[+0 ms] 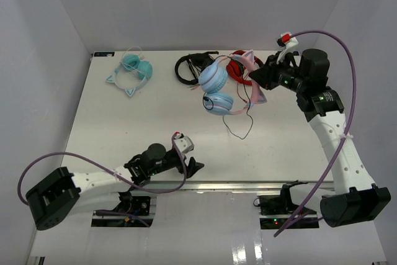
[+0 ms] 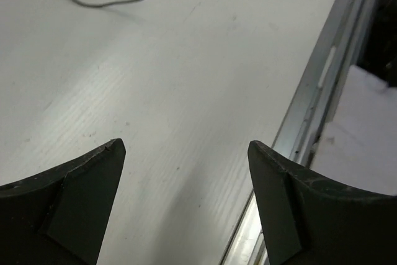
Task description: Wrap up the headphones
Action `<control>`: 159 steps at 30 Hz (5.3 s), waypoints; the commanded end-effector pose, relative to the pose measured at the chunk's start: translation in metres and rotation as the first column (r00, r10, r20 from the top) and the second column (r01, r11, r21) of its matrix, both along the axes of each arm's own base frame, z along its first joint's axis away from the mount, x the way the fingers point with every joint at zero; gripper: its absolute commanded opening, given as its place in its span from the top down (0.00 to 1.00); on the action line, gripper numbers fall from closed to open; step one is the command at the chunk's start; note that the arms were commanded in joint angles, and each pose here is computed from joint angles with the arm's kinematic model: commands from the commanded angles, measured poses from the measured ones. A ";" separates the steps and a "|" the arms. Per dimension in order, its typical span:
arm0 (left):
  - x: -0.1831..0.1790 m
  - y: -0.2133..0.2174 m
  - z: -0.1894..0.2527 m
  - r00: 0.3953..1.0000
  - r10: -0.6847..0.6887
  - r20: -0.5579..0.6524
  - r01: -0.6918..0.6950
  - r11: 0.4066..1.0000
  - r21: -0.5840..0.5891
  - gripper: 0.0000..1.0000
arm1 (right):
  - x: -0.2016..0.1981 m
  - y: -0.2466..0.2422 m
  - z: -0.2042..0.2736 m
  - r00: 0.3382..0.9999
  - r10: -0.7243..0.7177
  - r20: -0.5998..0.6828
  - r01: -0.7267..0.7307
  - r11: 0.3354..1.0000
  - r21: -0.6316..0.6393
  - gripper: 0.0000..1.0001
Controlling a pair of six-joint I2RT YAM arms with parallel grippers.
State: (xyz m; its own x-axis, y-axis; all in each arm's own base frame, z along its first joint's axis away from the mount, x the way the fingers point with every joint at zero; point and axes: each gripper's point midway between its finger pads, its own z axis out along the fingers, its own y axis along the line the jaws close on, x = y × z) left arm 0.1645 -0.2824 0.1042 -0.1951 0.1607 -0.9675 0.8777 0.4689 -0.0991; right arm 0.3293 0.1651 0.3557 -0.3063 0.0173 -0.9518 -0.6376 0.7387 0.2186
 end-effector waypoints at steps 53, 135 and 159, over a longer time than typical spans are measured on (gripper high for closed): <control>0.165 -0.051 0.007 0.188 0.208 -0.960 -0.630 0.775 0.044 1.00 | -0.090 -0.016 -0.034 0.949 0.275 0.155 -0.220 0.929 -0.297 0.92; 0.008 0.056 0.083 0.854 0.501 -0.142 -0.495 0.866 0.077 0.02 | 0.096 0.066 -0.287 0.852 -0.190 -0.488 0.022 0.944 -0.328 0.83; -0.005 0.087 0.125 0.883 0.454 -0.117 -0.465 0.879 -0.102 0.02 | -0.017 -0.093 -0.121 0.903 -0.380 0.201 0.430 0.787 -0.442 0.10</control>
